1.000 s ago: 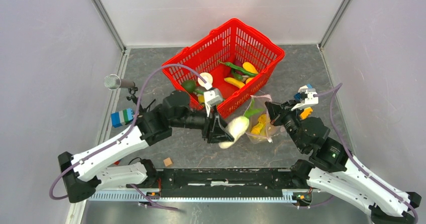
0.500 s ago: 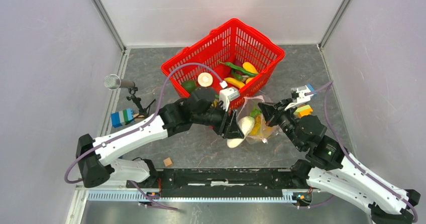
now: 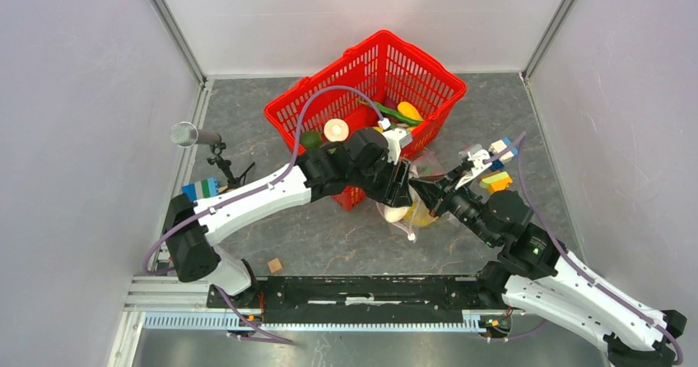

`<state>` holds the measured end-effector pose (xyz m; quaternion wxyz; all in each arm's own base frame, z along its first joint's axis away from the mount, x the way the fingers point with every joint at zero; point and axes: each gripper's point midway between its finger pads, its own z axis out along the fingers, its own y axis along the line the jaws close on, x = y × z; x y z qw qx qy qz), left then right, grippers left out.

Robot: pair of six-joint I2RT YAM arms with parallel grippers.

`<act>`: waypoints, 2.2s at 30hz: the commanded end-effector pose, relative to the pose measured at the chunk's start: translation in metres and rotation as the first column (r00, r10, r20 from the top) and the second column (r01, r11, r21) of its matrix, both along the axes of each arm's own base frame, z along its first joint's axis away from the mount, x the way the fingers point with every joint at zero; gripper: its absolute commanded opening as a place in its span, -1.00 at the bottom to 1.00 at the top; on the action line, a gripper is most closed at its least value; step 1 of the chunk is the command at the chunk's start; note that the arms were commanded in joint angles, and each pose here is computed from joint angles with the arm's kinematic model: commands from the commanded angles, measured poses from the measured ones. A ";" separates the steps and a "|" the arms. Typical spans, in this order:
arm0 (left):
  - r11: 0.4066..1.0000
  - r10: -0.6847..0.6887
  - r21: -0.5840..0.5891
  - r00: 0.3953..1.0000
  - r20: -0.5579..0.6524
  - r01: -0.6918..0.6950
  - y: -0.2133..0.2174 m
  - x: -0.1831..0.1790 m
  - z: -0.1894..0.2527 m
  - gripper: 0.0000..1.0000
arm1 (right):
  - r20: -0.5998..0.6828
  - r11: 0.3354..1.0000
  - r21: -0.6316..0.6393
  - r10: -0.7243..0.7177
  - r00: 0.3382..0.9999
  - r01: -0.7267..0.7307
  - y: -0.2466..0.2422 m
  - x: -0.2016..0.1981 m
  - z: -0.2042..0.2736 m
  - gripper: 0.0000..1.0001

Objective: Place the food in the zip-top bag and seal the zipper

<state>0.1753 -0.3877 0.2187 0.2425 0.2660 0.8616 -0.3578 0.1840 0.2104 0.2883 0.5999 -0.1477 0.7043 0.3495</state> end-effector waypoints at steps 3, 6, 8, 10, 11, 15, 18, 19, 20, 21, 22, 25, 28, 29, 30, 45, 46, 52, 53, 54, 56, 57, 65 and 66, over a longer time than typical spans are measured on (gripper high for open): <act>0.990 0.101 -0.109 0.990 0.101 -0.090 -0.013 0.031 0.036 -0.14 | 0.060 0.998 0.065 0.018 0.998 -0.022 -0.006 -0.009 0.022 -1.00; 0.985 0.116 -0.144 0.983 0.141 -0.096 -0.023 0.043 0.043 0.06 | 0.048 0.995 0.101 -0.019 0.999 0.014 -0.012 -0.007 0.026 -1.00; 0.988 0.117 -0.115 0.980 0.162 -0.099 -0.024 0.050 0.041 0.18 | 0.015 0.986 0.136 -0.097 0.995 0.094 -0.024 -0.001 0.026 -1.00; 0.993 0.088 -0.093 0.979 0.186 -0.071 -0.026 0.052 0.043 0.39 | 0.010 0.970 0.175 -0.172 0.985 0.168 -0.039 0.004 0.029 -1.00; 0.996 0.071 -0.073 0.977 0.201 -0.058 -0.026 0.053 0.041 0.43 | 0.003 0.958 0.193 -0.216 0.976 0.212 -0.048 0.007 0.030 -1.00; 0.999 0.013 -0.033 0.964 0.265 -0.004 -0.023 0.054 0.054 0.71 | -0.060 0.894 0.212 -0.392 0.918 0.396 -0.084 0.016 0.030 -1.00; 0.996 -0.022 -0.075 0.952 0.304 0.047 -0.020 0.047 0.074 0.74 | -0.084 0.856 0.209 -0.466 0.881 0.473 -0.100 0.019 0.031 -1.00; 0.994 -0.028 -0.093 0.946 0.322 0.061 -0.019 0.044 0.082 0.75 | -0.092 0.841 0.213 -0.489 0.867 0.497 -0.105 0.020 0.030 -1.00; 0.992 -0.033 -0.106 0.943 0.332 0.072 -0.017 0.042 0.087 0.75 | -0.104 0.826 0.223 -0.509 0.855 0.519 -0.110 0.020 0.029 -1.00; 0.989 -0.036 -0.120 0.938 0.346 0.082 -0.014 0.039 0.094 0.75 | -0.106 0.809 0.240 -0.527 0.843 0.536 -0.115 0.021 0.029 -1.00; 0.987 -0.040 -0.133 0.933 0.357 0.093 -0.011 0.036 0.100 0.75 | -0.097 0.799 0.266 -0.535 0.839 0.540 -0.118 0.021 0.031 -1.00; 0.981 -0.017 -0.169 0.920 0.390 0.090 0.001 0.031 0.114 0.75 | 0.071 0.851 0.347 -0.444 0.893 0.395 -0.107 0.011 0.057 -1.00; 0.980 0.080 -0.196 0.892 0.445 0.011 0.024 0.036 0.126 0.81 | 0.286 0.932 0.312 -0.276 0.917 0.183 -0.087 -0.013 0.105 -1.00; 0.978 0.116 -0.207 0.880 0.460 -0.021 0.031 0.039 0.129 0.86 | 0.323 0.948 0.284 -0.234 0.917 0.142 -0.081 -0.018 0.114 -1.00; 0.974 0.153 -0.219 0.866 0.476 -0.052 0.039 0.042 0.132 0.90 | 0.335 0.955 0.265 -0.222 0.916 0.134 -0.081 -0.020 0.122 -1.00; 0.974 0.030 -0.222 0.939 0.342 0.049 -0.004 0.033 0.091 0.81 | 0.201 0.943 0.147 -0.324 0.924 0.299 -0.088 0.005 0.105 -1.00; 0.975 0.025 -0.218 0.943 0.331 0.051 -0.006 0.032 0.087 0.76 | 0.196 0.941 0.152 -0.329 0.924 0.303 -0.090 0.005 0.105 -1.00; 0.974 0.000 -0.218 0.956 0.293 0.067 -0.011 0.027 0.076 0.09 | 0.176 0.931 0.167 -0.352 0.919 0.324 -0.095 0.004 0.099 -1.00; 0.974 0.003 -0.219 0.956 0.293 0.064 -0.011 0.028 0.076 -0.06 | 0.173 0.929 0.169 -0.356 0.918 0.328 -0.096 0.005 0.097 -1.00; 0.974 0.006 -0.220 0.956 0.294 0.062 -0.010 0.028 0.076 -0.21 | 0.172 0.928 0.169 -0.360 0.917 0.332 -0.097 0.005 0.096 -1.00; 0.971 -0.002 -0.227 0.954 0.300 0.074 -0.010 0.026 0.081 -0.42 | 0.168 0.926 0.155 -0.369 0.914 0.345 -0.099 0.006 0.090 -1.00; 0.969 -0.005 -0.233 0.951 0.309 0.081 -0.009 0.025 0.087 -0.50 | 0.167 0.926 0.142 -0.372 0.913 0.351 -0.099 0.006 0.087 -0.99; 0.953 -0.036 -0.268 0.932 0.361 0.141 -0.025 0.029 0.125 -0.96 | 0.231 0.999 -0.015 -0.038 0.972 0.043 -0.043 -0.016 0.073 -0.91; 0.953 -0.029 -0.271 0.935 0.353 0.132 -0.029 0.032 0.124 -0.95 | 0.190 0.995 -0.036 -0.084 0.978 0.092 -0.046 -0.008 0.066 -0.91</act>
